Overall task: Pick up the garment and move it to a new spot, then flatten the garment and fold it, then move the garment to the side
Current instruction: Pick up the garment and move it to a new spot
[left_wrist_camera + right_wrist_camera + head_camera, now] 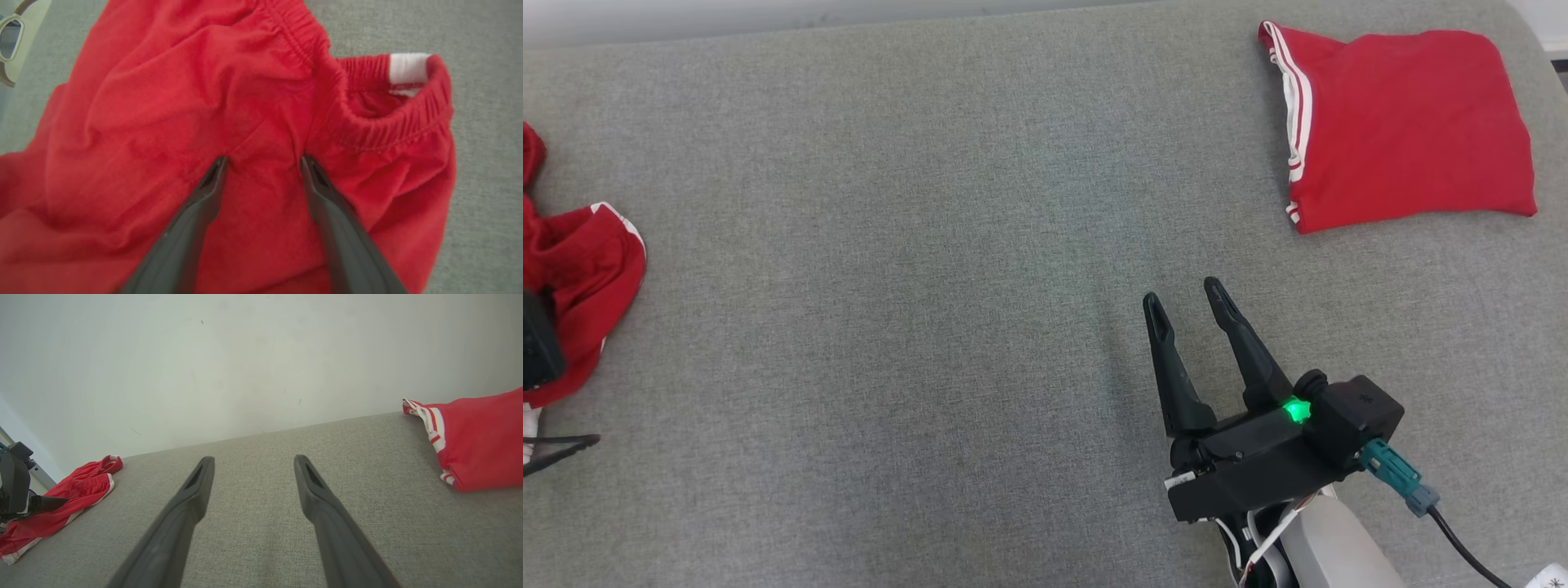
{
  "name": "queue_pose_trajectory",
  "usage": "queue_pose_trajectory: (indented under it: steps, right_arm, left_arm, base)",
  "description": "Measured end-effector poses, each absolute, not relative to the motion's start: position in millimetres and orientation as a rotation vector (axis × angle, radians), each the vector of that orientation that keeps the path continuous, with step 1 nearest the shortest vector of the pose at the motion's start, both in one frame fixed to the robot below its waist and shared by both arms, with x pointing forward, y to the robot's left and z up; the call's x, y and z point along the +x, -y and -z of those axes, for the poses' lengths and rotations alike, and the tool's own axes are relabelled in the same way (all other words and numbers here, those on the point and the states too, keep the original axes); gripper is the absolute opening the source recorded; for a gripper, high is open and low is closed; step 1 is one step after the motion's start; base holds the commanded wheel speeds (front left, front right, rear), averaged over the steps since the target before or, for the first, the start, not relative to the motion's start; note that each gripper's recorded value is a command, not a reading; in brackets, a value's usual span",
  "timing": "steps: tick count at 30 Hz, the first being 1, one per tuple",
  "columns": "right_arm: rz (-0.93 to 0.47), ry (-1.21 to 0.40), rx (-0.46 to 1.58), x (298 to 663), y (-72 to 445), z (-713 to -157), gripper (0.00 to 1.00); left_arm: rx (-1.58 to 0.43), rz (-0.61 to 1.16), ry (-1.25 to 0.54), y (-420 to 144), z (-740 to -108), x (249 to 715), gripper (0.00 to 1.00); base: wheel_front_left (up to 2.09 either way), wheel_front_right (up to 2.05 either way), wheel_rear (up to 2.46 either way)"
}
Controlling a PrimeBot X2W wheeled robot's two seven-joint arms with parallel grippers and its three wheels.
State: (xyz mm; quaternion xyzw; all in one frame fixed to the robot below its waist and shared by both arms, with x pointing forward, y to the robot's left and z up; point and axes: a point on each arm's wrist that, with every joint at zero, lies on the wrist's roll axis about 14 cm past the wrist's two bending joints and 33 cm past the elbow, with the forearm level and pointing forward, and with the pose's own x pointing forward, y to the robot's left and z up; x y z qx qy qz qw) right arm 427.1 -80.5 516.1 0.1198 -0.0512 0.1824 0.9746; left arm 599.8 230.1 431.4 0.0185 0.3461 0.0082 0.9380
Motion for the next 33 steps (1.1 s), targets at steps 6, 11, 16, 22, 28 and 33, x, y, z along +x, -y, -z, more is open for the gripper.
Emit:
queue_pose_trajectory:
  steps: [6, 11, 16, 22, 28, 33]
  right_arm:
    - [-0.371, 0.110, 0.232, 428, 80, -519, 1.00]
    - [-0.372, 0.117, 0.230, 423, 79, -522, 1.00]
    - [-0.373, 0.140, 0.230, 419, 78, -531, 1.00]
    - [-0.370, 0.155, 0.232, 411, 79, -538, 1.00]
    - [-0.361, 0.177, 0.234, 403, 81, -546, 1.00]
    - [-0.340, 0.196, 0.238, 396, 88, -553, 1.00]
  left_arm:
    - [0.036, 0.015, -0.558, -225, -451, 608, 0.00]
    - [0.017, 0.032, -0.373, -224, -491, 612, 0.00]
    - [0.020, 0.069, -0.237, -217, -527, 606, 0.00]
    - [0.048, 0.126, -0.070, -201, -585, 597, 0.00]
    - [0.090, 0.188, 0.073, -185, -643, 583, 0.00]
    - [0.105, 0.275, 0.149, -153, -674, 569, 0.00]
  base:
    - [0.00, 0.00, 0.00]
    - [0.00, 0.00, 0.00]
    - [0.00, 0.00, 0.00]
    - [0.00, 0.00, 0.00]
    - [0.00, 0.00, 0.00]
    - [0.00, 0.00, 0.00]
